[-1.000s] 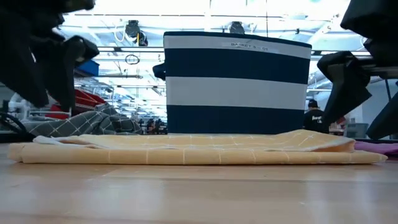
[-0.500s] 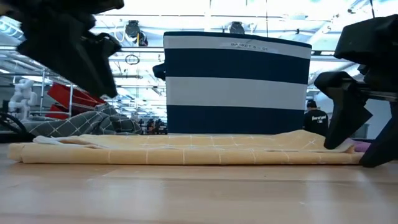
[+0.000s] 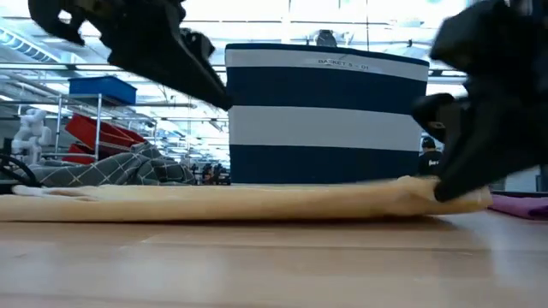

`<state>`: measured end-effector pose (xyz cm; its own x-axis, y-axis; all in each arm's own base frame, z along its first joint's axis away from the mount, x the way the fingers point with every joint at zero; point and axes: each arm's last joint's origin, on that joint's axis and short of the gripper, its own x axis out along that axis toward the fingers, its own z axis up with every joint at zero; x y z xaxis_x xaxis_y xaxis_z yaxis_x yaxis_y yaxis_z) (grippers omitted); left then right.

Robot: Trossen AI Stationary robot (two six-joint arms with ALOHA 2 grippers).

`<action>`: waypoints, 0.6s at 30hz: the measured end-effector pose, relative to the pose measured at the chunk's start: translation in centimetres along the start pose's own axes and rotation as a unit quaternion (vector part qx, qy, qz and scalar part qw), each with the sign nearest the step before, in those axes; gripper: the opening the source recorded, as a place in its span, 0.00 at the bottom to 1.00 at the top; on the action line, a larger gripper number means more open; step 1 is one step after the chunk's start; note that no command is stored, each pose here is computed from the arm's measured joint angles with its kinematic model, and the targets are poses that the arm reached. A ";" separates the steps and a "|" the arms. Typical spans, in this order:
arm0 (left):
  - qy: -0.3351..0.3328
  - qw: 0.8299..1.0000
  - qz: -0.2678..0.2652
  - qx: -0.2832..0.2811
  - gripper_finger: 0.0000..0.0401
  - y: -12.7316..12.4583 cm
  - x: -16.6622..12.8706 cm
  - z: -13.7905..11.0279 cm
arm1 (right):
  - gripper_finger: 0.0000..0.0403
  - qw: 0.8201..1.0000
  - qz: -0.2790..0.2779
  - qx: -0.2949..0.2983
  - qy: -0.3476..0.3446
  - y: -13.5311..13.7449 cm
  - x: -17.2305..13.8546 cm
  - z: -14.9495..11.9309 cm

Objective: Fold towel
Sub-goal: Fold the yellow towel

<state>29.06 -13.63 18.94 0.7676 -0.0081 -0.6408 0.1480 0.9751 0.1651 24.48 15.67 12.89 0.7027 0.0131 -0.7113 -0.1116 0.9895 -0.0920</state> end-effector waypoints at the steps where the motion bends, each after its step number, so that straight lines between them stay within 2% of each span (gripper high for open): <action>1: 0.005 1.000 -0.005 0.000 0.41 -0.1 0.2 -0.2 | 0.03 1.000 0.016 0.006 -0.022 0.2 0.0 0.5; 4: 0.005 1.000 -0.019 0.000 0.41 -0.4 0.9 -0.4 | 0.01 0.995 0.042 0.017 -0.089 0.6 -0.2 1.9; 7: -0.020 0.999 -0.033 0.006 0.41 -0.8 1.6 -0.1 | 0.01 0.991 0.048 0.027 -0.122 0.2 -0.1 2.9; 13: -0.090 0.995 -0.041 -0.012 0.45 -0.8 2.6 0.9 | 0.01 0.994 0.036 0.019 -0.100 -0.7 1.1 3.6; 18: -0.118 0.987 -0.093 -0.049 0.51 -0.6 4.4 0.9 | 0.01 0.996 0.025 0.003 -0.082 -0.8 2.5 4.3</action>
<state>32.92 -14.48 16.64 0.8586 -0.2292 -0.4585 0.2484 0.9685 -0.0191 29.37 15.52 14.14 0.8020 0.0859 -0.5912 -0.1459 0.9878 -0.0544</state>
